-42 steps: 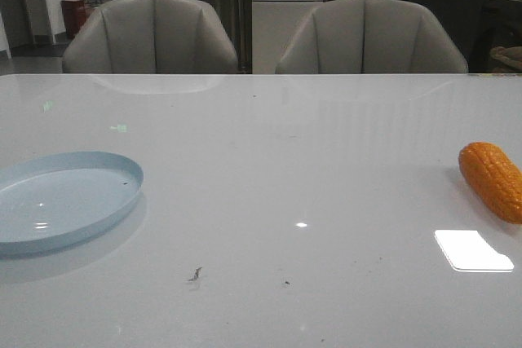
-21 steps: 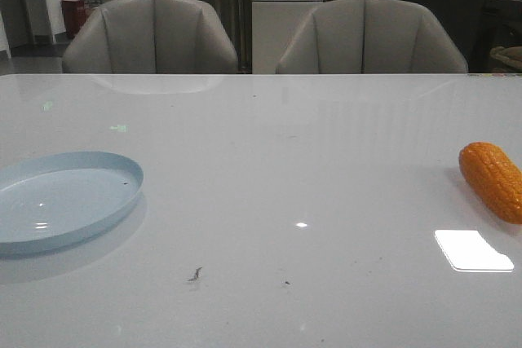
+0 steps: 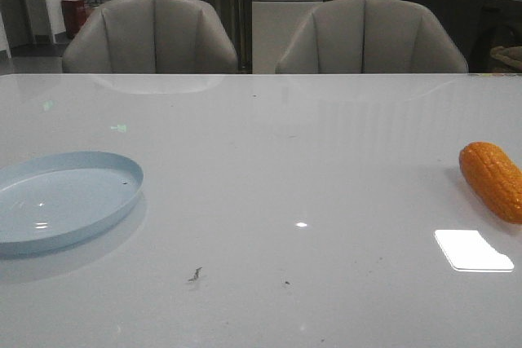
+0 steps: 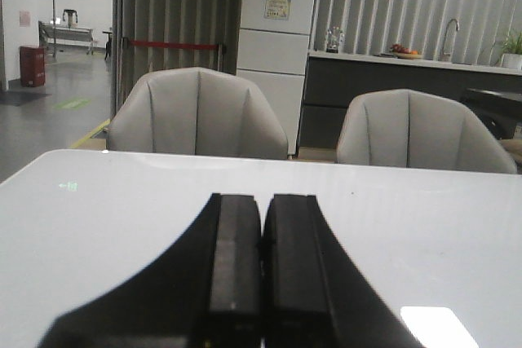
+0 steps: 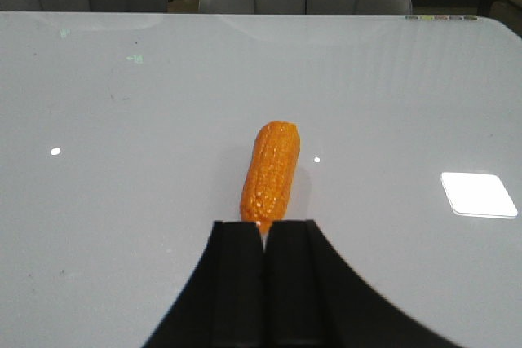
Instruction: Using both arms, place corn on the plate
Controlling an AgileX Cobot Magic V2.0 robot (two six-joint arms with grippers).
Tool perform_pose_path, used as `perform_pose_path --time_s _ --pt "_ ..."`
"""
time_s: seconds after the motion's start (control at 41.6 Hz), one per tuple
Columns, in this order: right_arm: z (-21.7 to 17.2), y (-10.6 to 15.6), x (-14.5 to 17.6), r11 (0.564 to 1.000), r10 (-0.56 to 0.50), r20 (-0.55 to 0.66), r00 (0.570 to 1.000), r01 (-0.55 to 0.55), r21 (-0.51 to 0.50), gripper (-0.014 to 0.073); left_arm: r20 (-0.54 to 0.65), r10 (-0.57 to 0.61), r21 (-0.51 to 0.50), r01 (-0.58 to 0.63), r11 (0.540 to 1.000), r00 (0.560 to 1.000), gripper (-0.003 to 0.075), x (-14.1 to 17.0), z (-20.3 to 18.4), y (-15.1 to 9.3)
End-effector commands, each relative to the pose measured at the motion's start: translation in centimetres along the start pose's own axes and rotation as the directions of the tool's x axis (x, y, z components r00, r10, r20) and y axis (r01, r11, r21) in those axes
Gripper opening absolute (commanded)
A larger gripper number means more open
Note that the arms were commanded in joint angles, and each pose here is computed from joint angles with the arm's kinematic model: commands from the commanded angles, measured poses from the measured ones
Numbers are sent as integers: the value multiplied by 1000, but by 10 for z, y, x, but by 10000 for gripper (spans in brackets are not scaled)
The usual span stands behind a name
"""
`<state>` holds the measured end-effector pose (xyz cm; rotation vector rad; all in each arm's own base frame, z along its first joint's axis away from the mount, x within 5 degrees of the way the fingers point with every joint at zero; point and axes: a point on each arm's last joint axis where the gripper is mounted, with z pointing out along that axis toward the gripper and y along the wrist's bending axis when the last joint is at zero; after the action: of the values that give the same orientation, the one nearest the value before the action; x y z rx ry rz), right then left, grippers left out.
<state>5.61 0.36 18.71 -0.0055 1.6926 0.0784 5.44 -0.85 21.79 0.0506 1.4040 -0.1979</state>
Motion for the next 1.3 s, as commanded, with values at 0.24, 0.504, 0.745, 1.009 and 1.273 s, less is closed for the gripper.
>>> perform_pose_path --time_s 0.24,0.504,0.745,1.009,1.273 --pt "-14 2 -47 999 31 236 971 -28 -16 26 196 -16 23 11 1000 980 94 -26 -4 -2" --pt "-47 7 -118 999 30 346 938 -19 -35 26 365 -18 39 4 999 931 94 -91 -15 -8" --pt "-33 10 -170 999 28 260 965 -19 -35 26 371 -17 39 2 999 928 94 -142 0 -12" --pt "40 10 -200 999 32 99 995 -30 -18 26 86 -10 12 9 1000 996 94 -160 96 -14" --pt "88 9 -171 999 33 -169 985 -35 -5 26 -289 -15 -24 9 1000 957 94 -93 159 -8"
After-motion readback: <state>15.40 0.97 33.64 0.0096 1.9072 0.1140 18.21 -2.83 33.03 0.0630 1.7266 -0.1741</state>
